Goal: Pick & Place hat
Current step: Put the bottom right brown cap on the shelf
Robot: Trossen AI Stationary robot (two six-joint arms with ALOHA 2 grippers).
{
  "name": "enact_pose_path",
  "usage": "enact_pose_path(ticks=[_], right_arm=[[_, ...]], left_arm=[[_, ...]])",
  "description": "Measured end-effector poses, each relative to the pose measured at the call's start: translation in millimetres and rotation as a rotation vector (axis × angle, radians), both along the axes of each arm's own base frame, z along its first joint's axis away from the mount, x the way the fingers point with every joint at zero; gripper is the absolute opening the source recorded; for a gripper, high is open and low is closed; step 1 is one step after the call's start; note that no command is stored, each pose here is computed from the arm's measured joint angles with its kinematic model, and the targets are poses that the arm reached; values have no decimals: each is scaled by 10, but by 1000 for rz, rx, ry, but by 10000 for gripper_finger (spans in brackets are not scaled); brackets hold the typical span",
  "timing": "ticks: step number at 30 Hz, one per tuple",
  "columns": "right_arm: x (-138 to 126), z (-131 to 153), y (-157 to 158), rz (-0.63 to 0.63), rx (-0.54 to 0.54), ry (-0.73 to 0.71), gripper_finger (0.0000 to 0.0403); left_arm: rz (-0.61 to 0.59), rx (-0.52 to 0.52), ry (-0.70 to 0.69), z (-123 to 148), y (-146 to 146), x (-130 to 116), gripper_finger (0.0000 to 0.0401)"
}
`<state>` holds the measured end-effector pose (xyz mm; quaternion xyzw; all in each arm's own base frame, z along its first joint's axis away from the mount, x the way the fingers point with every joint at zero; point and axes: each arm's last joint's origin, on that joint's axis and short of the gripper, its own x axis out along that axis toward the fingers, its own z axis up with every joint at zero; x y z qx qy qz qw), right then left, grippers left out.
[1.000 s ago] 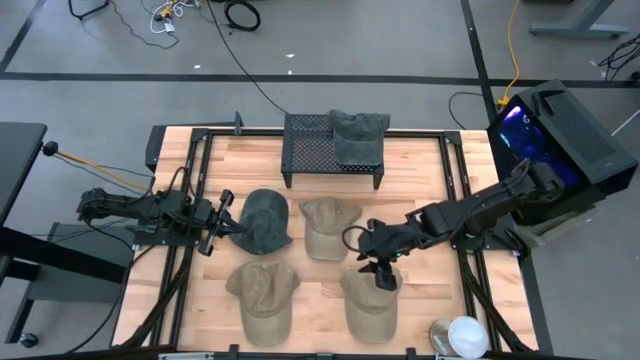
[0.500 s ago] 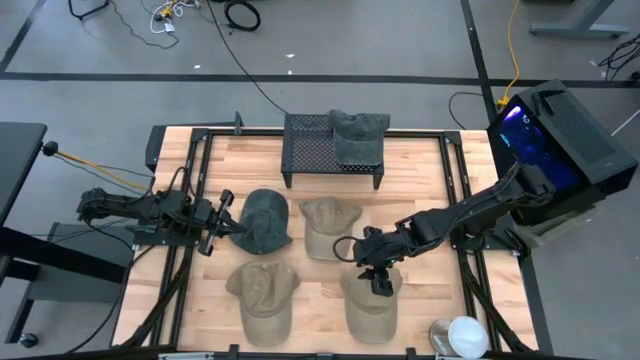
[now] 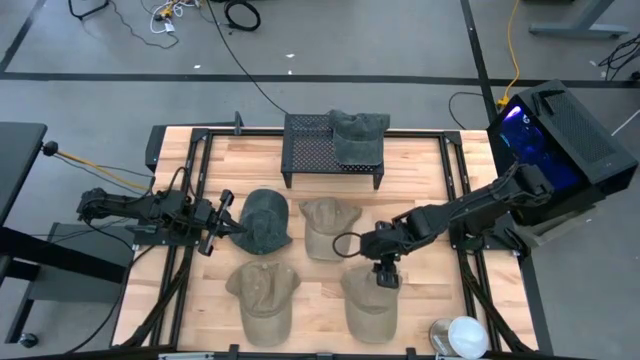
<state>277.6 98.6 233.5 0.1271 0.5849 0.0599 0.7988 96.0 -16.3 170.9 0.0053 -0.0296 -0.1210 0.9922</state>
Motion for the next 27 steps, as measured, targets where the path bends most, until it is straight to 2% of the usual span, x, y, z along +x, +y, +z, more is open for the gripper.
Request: enact_pose_path(ticks=[8,20,27], right_arm=[[12,3,-65,41,72,25,243],[-37,-327,-148,47,70,87,240],[-7,-361,-208,36,87,59,240]], left_arm=[[0,0,0,1,0,0,3],[0,0,0,-1,0,0,3],[0,0,0,-1,0,0,3]])
